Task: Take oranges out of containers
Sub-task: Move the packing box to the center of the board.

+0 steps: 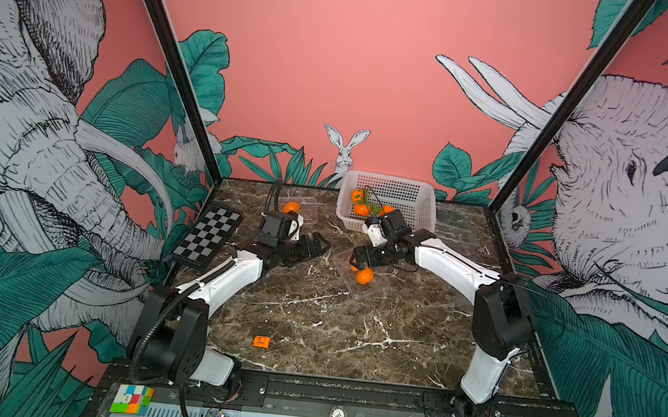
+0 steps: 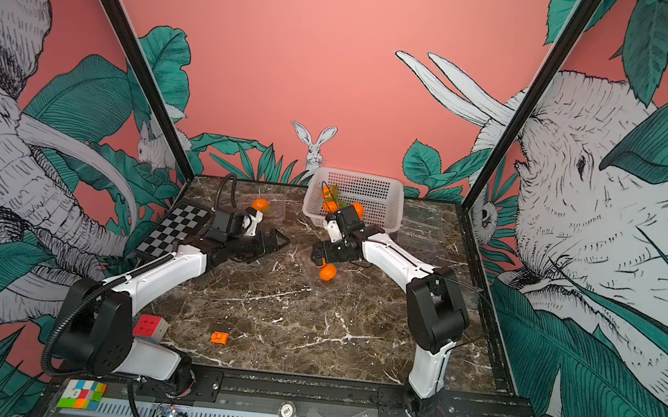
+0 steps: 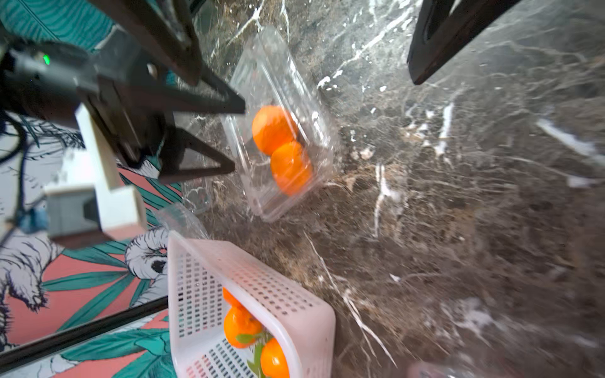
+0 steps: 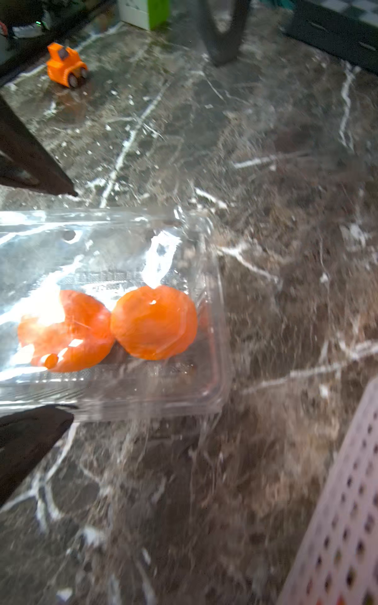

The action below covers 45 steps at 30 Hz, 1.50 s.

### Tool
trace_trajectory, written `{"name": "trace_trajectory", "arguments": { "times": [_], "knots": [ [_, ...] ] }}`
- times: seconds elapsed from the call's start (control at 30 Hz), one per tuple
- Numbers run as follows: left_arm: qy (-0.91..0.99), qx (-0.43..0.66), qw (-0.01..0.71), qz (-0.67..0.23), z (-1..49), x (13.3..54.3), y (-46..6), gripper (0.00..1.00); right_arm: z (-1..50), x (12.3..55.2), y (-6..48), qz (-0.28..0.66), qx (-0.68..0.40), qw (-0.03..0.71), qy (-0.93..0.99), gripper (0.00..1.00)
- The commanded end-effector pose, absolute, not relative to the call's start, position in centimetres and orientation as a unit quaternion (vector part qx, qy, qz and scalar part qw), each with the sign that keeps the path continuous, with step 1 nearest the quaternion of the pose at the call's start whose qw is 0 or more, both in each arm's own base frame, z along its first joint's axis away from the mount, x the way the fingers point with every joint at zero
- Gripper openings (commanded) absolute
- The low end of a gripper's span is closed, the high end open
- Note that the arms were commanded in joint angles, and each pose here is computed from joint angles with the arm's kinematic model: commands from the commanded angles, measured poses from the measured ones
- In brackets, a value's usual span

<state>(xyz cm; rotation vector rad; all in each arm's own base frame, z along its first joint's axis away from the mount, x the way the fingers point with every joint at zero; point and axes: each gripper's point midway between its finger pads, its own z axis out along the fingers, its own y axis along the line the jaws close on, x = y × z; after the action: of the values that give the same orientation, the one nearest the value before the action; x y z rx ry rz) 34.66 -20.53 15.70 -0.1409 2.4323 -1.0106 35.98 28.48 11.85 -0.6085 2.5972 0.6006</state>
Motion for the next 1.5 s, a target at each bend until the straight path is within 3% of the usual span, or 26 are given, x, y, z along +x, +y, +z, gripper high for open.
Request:
{"name": "trace_trajectory", "arguments": {
  "times": [0.0, 0.23, 0.5, 0.77, 1.17, 1.47],
  "knots": [
    [0.899, -0.038, 0.252, -0.356, 16.2, 35.0, -20.5, 0.99, 14.7, 36.4, 25.4, 0.220, -0.168, 0.247, 0.929, 0.99],
    [0.916, -0.029, 0.259, -0.304, 14.3, 40.2, -21.1, 0.99, 13.1, 32.8, 20.6, 0.267, 0.019, 0.232, 0.935, 0.99],
    [0.906, 0.050, 0.251, -0.336, 12.0, 43.6, -26.5, 0.99, 10.3, 30.2, 24.4, 0.327, 0.022, 0.200, 0.923, 0.98],
    [0.871, 0.079, 0.251, -0.414, 12.6, 41.5, -30.3, 0.99, 10.5, 31.2, 27.3, 0.358, 0.020, 0.193, 0.913, 0.99],
    [0.842, -0.038, 0.265, -0.469, 13.1, 36.1, -27.1, 0.99, 11.8, 38.4, 27.4, 0.351, 0.037, 0.201, 0.914, 0.99],
    [0.858, -0.057, 0.228, -0.456, 11.9, 32.5, -27.3, 0.99, 10.2, 42.3, 22.4, 0.263, 0.052, 0.188, 0.945, 0.99]
  ]
}}
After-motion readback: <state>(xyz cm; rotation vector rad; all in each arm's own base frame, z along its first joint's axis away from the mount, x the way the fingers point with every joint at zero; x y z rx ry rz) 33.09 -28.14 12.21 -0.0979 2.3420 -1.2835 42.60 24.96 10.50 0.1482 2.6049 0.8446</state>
